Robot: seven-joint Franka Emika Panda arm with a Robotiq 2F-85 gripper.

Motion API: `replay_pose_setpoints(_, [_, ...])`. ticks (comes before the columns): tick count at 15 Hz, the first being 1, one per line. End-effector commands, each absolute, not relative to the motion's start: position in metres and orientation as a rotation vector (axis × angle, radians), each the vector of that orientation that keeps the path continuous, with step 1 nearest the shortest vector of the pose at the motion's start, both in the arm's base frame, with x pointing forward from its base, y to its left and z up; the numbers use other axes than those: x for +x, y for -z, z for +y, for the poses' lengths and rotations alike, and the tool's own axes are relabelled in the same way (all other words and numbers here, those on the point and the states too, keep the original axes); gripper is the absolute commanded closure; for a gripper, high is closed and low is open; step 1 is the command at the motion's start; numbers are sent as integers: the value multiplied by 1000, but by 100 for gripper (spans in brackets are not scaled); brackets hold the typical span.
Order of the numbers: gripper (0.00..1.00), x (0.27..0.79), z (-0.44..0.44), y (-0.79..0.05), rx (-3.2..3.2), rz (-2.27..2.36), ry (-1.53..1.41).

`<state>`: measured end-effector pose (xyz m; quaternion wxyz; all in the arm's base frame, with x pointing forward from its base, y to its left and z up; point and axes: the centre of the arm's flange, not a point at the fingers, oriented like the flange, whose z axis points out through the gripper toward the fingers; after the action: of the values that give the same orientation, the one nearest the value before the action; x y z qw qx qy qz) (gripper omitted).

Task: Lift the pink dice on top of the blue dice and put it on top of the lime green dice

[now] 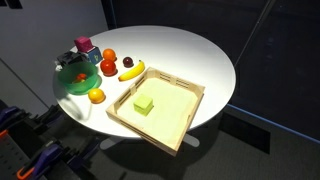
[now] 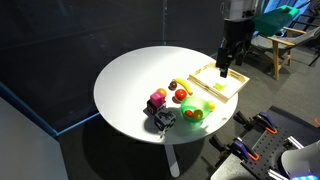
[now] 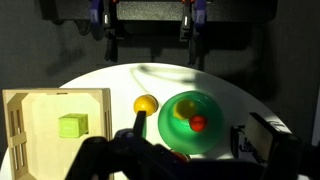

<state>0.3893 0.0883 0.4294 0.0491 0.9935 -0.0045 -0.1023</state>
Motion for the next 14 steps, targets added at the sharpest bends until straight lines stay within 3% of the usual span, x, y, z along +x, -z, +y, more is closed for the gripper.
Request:
replay_pose_setpoints(1, [0,407,94,-434,3025,-11,250])
replay_pose_setpoints(14, [0,485,127,-396,3084,6,136])
